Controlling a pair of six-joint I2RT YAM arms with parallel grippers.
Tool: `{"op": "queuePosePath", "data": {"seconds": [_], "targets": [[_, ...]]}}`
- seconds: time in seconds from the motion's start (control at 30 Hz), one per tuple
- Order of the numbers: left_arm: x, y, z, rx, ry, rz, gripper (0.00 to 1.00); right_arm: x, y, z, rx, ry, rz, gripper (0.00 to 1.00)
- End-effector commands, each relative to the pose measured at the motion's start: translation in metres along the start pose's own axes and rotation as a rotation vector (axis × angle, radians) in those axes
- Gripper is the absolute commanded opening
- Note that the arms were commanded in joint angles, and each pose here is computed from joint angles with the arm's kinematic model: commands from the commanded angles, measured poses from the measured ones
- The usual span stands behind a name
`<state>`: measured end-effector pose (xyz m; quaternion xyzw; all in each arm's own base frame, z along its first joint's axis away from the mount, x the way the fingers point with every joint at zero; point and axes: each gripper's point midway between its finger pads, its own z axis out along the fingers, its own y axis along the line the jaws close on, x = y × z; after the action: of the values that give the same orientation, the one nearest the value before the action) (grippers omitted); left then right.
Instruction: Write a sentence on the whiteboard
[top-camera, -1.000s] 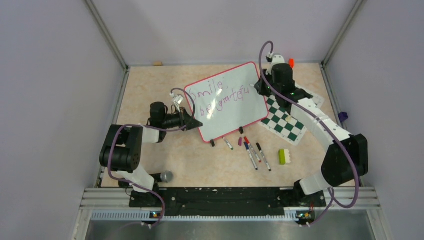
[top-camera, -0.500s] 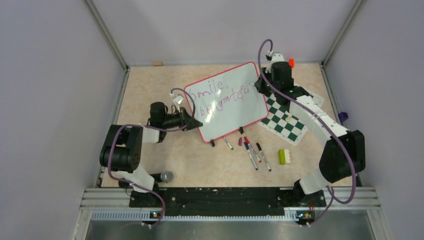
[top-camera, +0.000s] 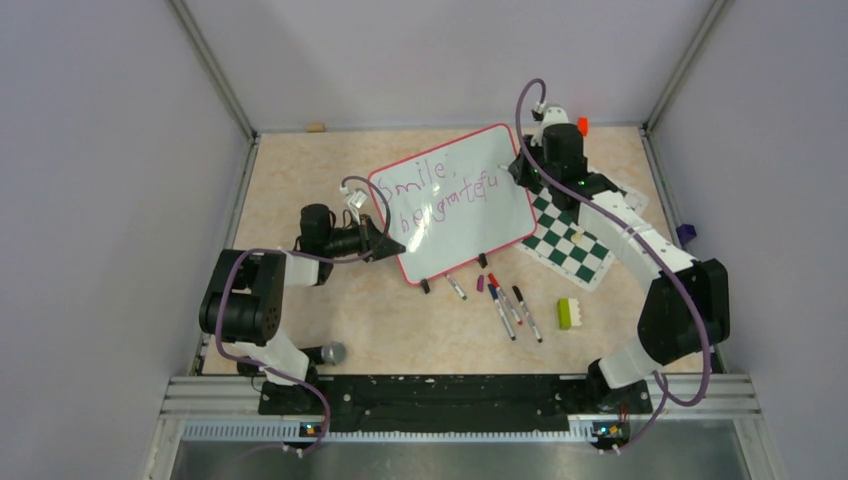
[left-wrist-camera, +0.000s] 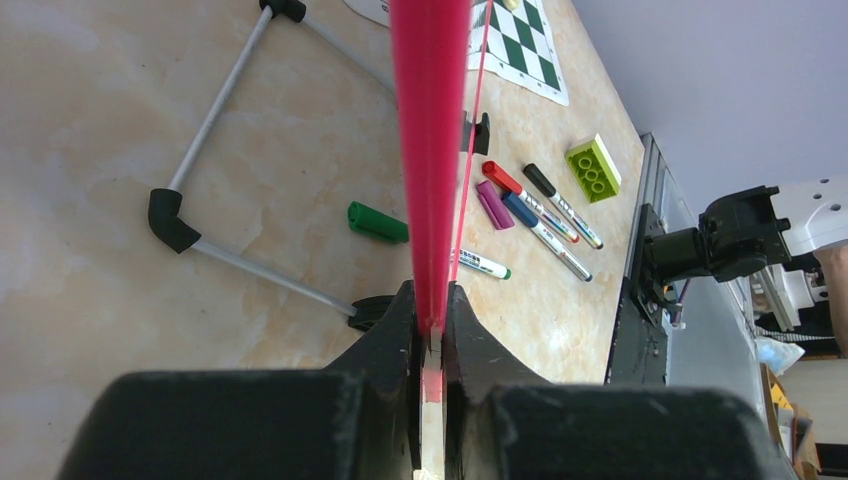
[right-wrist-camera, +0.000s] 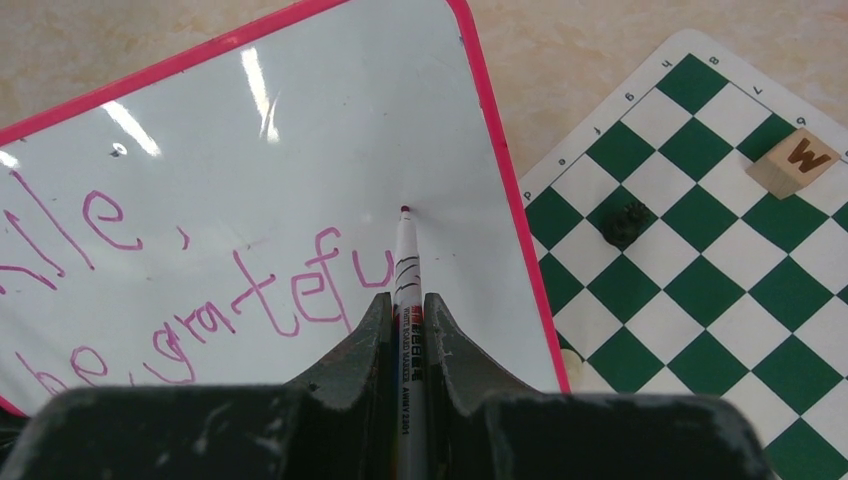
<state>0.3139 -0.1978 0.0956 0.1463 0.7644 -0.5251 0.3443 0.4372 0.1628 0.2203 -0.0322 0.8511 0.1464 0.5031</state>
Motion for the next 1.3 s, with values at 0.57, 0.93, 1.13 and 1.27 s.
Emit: {"op": "queuePosePath", "data": {"seconds": [0.57,0.93,1.13,1.27], "targets": [[0.03,0.024,0.001,-0.112,0.064,-0.126,0.0,0.046,-0.013,-0.019,-0.008,0.062,0.001,0.0],[0.03,0.024,0.0,-0.115,0.062,-0.123,0.0,0.006,0.0,-0.049,-0.041,-0.03,0.002,0.0],[0.03,0.024,0.0,-0.118,0.061,-0.124,0.0,-0.006,-0.007,-0.063,-0.002,-0.083,0.007,0.0],[0.031,0.024,0.0,-0.119,0.062,-0.125,0.0,-0.003,-0.027,-0.061,0.11,-0.1,0.036,0.0]]}}
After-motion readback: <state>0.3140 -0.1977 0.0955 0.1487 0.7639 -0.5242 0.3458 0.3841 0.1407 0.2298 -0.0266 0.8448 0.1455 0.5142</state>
